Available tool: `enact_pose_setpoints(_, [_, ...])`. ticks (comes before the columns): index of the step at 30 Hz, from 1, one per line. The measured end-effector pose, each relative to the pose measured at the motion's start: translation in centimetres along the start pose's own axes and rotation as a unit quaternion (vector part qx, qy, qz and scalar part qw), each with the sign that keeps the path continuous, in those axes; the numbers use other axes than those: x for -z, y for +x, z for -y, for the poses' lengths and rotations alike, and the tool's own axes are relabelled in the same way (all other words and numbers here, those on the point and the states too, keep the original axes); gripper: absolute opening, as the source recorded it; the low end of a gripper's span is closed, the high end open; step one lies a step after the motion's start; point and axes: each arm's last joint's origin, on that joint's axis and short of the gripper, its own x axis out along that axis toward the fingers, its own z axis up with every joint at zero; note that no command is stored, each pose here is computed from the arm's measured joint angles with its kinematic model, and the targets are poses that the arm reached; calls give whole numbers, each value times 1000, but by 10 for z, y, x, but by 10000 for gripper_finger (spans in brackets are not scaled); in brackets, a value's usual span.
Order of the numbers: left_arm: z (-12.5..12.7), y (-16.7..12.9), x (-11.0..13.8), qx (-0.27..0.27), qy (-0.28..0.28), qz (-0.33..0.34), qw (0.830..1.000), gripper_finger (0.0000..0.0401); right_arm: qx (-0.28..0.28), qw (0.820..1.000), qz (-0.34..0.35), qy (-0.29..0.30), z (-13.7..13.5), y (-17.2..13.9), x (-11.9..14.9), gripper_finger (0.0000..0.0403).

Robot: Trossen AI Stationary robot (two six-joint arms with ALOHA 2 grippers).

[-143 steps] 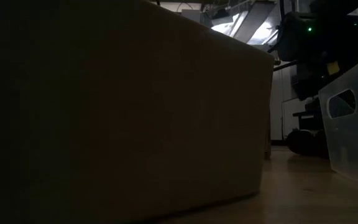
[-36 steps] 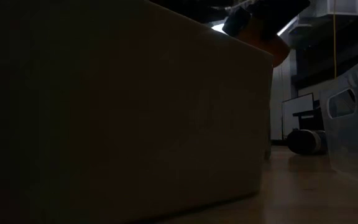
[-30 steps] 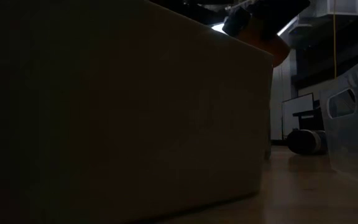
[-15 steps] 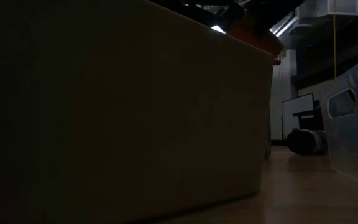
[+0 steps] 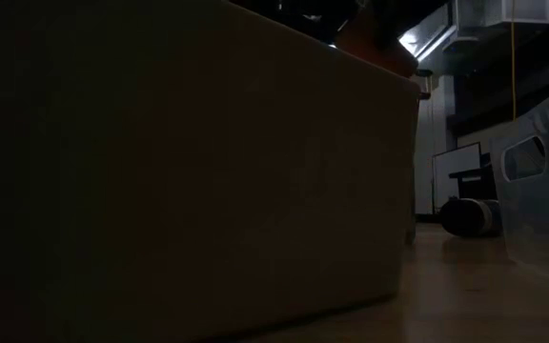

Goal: Sort spices by type
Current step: Put the bottom black seasoning bottle into the right transparent bin

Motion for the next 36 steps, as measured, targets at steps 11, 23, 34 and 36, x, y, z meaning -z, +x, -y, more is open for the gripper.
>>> enact_pose_setpoints(11, [0, 0, 0, -2, 5, -1, 1000, 189, -1, 1000, -1, 6, 0, 0, 0, 165])
enact_pose_setpoints(23, [0, 0, 0, 3, 8, 2, 1000, 189, -4, 1000, 1, -8, -1, 0, 0, 267])
enact_pose_setpoints(34, [2, 0, -6, 35, -36, 31, 998, 188, 1, 997, -76, 4, 3, -43, 0, 294])
enact_pose_setpoints(36, [3, 0, -9, 42, -48, 50, 997, 188, 3, 998, -67, 13, 5, -59, -2, 294])
